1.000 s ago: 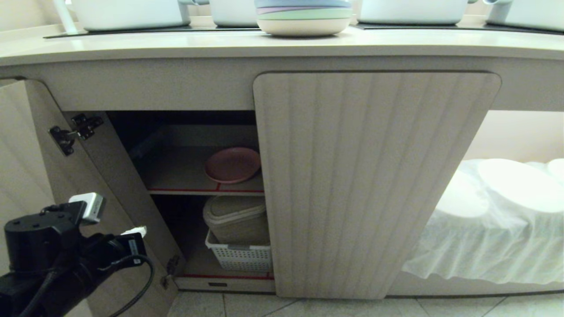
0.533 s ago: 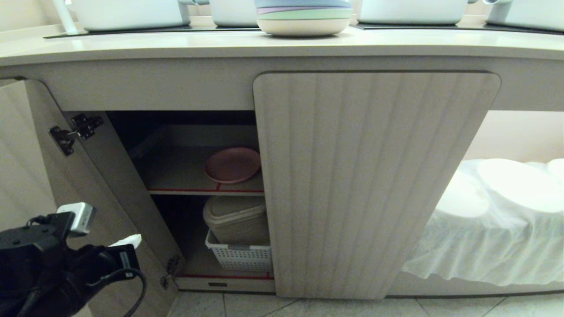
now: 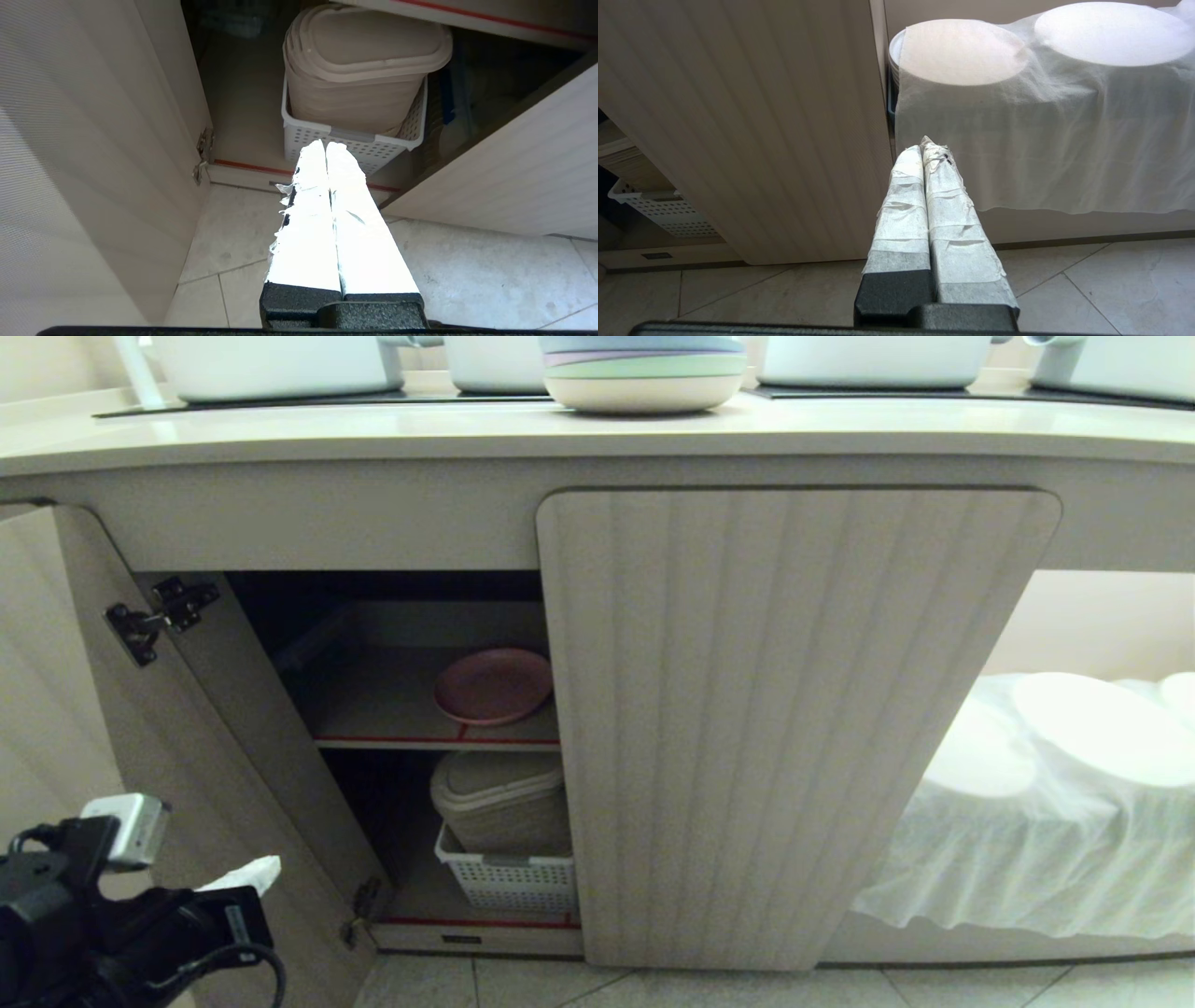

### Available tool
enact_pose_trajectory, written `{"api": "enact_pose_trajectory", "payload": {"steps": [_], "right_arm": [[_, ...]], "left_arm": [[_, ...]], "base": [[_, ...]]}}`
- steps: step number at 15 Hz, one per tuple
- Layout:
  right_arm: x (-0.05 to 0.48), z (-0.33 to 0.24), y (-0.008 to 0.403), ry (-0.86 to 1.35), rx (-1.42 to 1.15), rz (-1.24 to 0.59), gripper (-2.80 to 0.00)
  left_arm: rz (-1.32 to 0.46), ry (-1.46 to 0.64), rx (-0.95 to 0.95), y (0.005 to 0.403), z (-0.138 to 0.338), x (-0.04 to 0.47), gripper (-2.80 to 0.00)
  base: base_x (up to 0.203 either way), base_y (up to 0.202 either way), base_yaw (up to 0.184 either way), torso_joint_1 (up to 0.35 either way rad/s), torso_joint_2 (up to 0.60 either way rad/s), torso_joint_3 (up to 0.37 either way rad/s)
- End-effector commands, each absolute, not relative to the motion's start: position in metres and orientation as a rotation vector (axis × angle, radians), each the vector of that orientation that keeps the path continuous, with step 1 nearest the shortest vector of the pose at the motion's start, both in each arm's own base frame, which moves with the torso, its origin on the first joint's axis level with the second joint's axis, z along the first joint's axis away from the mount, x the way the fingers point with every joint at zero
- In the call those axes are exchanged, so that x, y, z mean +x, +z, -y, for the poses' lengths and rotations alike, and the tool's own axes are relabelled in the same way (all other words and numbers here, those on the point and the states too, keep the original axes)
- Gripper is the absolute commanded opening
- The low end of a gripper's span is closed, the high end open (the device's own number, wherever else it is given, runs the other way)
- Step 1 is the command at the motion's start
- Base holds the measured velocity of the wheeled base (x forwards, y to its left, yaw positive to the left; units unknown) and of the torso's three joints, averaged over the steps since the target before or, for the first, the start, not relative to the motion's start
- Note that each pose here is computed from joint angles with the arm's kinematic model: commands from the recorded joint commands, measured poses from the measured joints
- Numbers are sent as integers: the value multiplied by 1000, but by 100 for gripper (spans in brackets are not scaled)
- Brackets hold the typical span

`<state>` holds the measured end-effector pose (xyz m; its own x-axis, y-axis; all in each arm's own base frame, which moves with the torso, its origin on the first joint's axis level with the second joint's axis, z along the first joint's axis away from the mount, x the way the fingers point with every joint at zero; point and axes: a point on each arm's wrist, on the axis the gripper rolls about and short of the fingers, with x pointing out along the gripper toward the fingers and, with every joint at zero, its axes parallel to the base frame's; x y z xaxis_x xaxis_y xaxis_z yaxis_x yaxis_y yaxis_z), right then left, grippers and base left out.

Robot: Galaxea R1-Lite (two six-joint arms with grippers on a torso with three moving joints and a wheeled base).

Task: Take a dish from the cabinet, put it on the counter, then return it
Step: Close the cabinet door

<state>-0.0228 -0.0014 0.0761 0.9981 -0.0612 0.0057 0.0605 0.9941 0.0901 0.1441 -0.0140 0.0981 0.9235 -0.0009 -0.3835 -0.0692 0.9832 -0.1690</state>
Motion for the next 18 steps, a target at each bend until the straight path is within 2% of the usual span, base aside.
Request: {"api": "enact_pose_trajectory", "payload": {"steps": [1,12,18], "right_arm": [[-23,1,76,-61,91,9,-280],[-23,1,76,-61,91,9,-280],[-23,1,76,-61,91,9,-280]], "left_arm": [[-352,29,-186,104,14,137,-280],[-388,-99,-170,100,8,45,-280],[-321,-193,-145,84,0,2,-280]], "base": [[0,0,0,0,0,0],[0,0,0,0,0,0],[0,0,0,0,0,0]]}}
